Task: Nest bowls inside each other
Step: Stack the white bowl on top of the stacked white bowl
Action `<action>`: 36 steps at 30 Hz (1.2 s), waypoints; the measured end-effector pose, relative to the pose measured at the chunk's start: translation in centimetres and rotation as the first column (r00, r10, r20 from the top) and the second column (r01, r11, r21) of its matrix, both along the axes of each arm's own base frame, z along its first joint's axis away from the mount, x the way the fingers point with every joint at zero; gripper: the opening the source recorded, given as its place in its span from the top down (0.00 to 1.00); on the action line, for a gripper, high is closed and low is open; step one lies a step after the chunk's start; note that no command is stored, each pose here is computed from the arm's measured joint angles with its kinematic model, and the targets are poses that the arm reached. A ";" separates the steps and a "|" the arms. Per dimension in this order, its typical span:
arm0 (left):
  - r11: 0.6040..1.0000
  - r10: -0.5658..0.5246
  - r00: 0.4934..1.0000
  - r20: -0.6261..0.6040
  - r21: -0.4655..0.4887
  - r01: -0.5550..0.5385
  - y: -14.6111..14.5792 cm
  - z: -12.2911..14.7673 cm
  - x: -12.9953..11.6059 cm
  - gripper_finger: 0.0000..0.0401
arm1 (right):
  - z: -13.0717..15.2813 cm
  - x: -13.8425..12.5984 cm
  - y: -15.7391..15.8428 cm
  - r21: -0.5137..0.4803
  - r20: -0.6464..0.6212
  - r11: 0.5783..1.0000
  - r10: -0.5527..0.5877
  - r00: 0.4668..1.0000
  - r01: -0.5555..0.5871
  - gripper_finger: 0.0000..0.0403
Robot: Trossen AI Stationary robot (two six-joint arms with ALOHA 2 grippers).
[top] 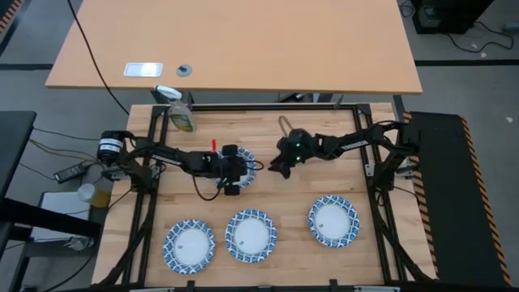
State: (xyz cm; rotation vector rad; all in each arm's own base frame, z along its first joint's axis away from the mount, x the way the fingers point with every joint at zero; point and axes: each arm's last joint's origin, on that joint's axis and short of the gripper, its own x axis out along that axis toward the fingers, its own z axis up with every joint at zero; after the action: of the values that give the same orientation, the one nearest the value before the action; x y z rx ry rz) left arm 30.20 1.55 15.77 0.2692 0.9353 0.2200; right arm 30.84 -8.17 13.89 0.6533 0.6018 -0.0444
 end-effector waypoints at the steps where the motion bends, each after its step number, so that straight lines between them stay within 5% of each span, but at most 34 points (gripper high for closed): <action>1: 1.000 -0.002 1.000 -0.015 -0.001 0.002 -0.2 0.0 -0.2 0.74 | -0.1 -0.3 -0.3 0.046 0.026 0.999 -0.026 0.999 0.025 0.51; 7: 1.000 -0.014 0.996 -0.090 -0.007 0.013 -0.7 1.1 -1.7 0.74 | -0.5 -0.3 -0.3 0.144 0.019 0.985 -0.095 0.995 0.091 0.51; 13: 1.000 0.007 0.998 -0.061 0.027 -0.006 -0.7 3.6 -3.3 0.74 | -0.9 3.1 -0.8 0.141 0.034 0.985 -0.103 0.994 0.098 0.51; 19: 0.999 0.050 0.997 -0.066 -0.014 -0.051 -1.0 5.9 -6.0 0.74 | -2.4 4.9 -2.5 0.239 0.017 0.970 -0.052 0.999 0.046 0.46; 28: 0.991 0.109 0.993 -0.049 -0.076 -0.112 -1.5 1.7 -9.7 0.74 | -2.5 4.8 -3.0 0.267 0.019 0.955 -0.142 0.990 0.131 0.36; 36: 0.992 0.095 0.994 0.057 -0.083 -0.090 -1.6 0.7 -9.4 0.74 | -2.3 4.9 -2.9 0.291 0.033 0.948 -0.148 0.988 0.132 0.42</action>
State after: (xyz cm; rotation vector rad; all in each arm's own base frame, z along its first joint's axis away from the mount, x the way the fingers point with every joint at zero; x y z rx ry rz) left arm 20.79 -0.02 16.47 0.1444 0.8948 0.2742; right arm 35.71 -11.11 11.63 0.9779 0.5126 -0.0724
